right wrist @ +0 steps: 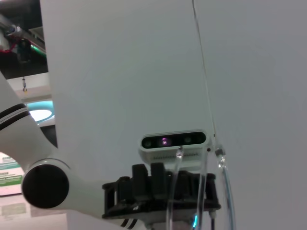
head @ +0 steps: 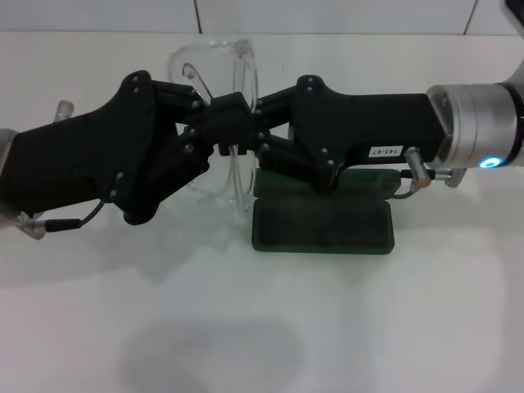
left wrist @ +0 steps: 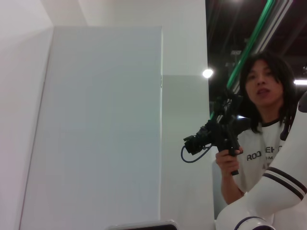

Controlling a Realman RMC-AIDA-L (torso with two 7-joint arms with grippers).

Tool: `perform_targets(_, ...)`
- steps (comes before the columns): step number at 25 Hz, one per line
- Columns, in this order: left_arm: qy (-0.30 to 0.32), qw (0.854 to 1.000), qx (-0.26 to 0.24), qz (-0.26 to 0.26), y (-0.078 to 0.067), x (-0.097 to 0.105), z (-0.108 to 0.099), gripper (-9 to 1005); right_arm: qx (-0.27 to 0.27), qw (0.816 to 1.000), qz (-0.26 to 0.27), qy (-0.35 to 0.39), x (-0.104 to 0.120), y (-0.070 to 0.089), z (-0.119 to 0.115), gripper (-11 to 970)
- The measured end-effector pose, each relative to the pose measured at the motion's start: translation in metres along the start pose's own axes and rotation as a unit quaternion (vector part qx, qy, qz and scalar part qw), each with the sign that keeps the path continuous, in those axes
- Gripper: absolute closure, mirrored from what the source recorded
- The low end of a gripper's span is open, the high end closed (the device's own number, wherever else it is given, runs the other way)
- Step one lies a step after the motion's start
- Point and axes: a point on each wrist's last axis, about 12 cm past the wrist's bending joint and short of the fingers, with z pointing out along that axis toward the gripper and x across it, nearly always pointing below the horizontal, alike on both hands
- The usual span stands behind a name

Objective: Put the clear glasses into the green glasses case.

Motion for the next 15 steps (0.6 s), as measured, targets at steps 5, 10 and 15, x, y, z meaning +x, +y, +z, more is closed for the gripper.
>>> perform_targets(5,0.0,1.0,-0.001,0.0,0.0,0.0001,-0.0002,924,-0.013,1.0,-0.004,0.007,-0.0008,0.001,0.0049,870)
perform_targets(10,-0.001,1.0,-0.004,0.0,-0.0008,0.0007,-0.0015,925,-0.008,1.0,-0.011,0.002,-0.0003,0.0023,0.0027,869)
perform_targets(15,-0.009,1.0,-0.021,0.0,-0.0011,0.0013,-0.0061,924,0.008,1.0,-0.013,-0.007,0.001,0.0021,-0.001,868)
